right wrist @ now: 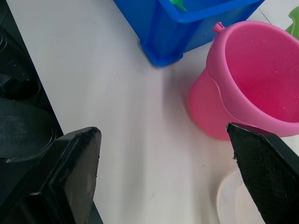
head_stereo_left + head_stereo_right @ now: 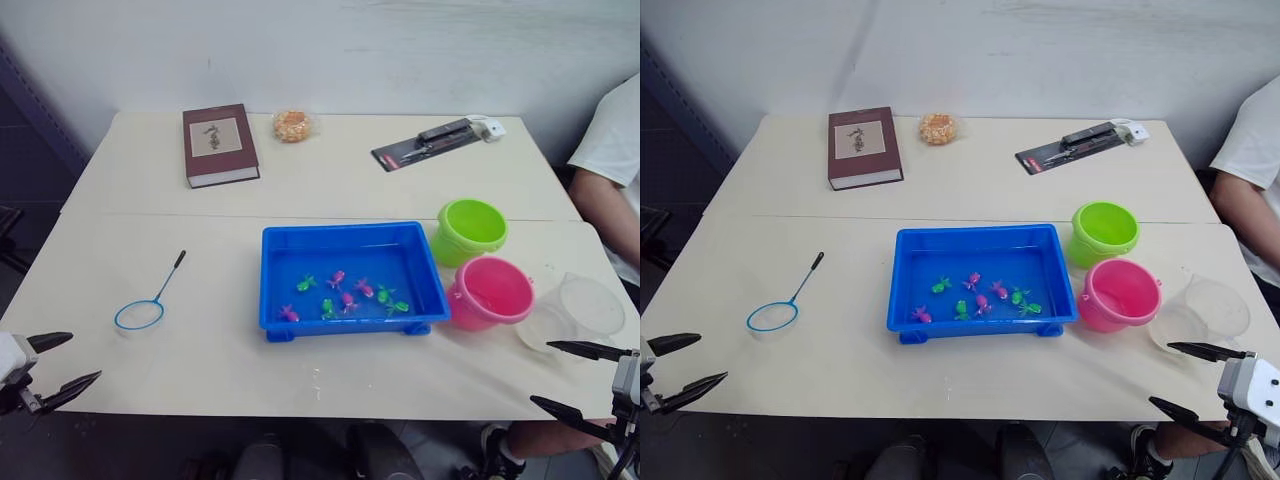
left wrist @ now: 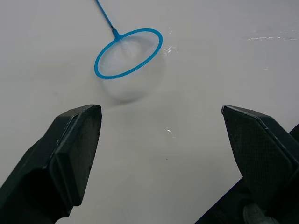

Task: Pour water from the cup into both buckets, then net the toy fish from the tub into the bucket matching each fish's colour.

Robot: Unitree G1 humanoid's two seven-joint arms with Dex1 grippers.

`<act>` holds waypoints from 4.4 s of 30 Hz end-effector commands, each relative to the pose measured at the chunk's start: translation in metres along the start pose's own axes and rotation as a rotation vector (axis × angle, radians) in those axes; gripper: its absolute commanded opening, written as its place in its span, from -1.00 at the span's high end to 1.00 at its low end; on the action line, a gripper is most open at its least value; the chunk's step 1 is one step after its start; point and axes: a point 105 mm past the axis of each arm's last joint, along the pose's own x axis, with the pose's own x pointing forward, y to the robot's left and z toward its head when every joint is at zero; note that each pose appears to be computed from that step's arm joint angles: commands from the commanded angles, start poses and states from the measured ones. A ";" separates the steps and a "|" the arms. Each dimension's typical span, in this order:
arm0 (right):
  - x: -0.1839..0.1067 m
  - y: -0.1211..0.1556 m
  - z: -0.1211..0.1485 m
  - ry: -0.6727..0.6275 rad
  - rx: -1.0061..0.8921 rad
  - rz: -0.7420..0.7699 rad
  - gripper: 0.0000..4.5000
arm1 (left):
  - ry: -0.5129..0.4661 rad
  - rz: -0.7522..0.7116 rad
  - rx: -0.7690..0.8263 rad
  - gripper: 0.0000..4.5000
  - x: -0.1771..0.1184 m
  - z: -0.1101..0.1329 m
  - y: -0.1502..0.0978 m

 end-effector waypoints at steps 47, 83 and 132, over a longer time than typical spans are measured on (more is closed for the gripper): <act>-0.024 -0.042 -0.094 0.006 0.723 -1.108 -1.00 | -0.554 -0.656 -0.003 -0.96 0.098 0.188 -0.118; -0.036 -0.073 -0.094 -0.303 0.804 -1.365 0.97 | -0.652 -0.656 -0.007 -1.00 0.107 0.214 -0.116; -0.017 -0.121 0.066 0.087 -0.349 -1.095 0.97 | -0.748 -0.710 -0.077 -1.00 0.137 0.231 -0.130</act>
